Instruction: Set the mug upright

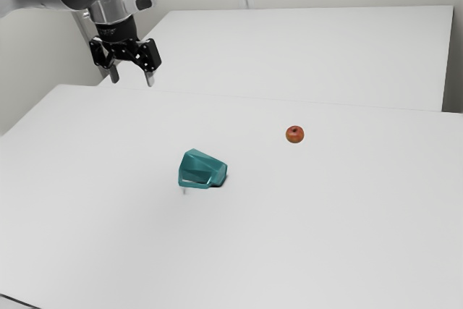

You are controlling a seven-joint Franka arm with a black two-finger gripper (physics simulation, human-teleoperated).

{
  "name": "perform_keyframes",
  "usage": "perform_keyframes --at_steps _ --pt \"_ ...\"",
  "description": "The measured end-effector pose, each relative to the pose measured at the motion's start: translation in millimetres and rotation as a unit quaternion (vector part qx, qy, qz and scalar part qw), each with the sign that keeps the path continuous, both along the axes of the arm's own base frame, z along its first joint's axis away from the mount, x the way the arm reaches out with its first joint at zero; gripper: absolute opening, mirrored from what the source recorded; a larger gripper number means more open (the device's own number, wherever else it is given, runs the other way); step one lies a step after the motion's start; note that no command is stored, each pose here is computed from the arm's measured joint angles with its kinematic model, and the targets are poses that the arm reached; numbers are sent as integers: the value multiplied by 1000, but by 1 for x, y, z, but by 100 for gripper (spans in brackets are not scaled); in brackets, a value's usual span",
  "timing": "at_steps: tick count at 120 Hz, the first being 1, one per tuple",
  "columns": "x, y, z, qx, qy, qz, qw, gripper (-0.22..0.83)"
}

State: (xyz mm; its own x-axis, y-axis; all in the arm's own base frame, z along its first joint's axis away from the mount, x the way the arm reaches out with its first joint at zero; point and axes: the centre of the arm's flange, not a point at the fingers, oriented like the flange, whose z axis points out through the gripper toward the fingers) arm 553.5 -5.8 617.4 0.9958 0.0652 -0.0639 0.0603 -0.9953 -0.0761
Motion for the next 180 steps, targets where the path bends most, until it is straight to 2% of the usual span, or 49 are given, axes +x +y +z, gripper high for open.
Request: perform_keyframes --at_steps 34,52,66,95,111,148,180 --pt "10 5 -6 0 3 5 1000 60" --pt "17 25 -16 -3 11 22 1000 60" --pt "21 45 -19 -12 2 40 999 60" --pt "29 67 -45 -76 -14 52 996 60" --pt "33 81 -79 -124 -22 56 990 60" --pt "32 102 -146 -245 -60 67 965 60" --pt "17 113 -218 -362 -101 92 922 60"
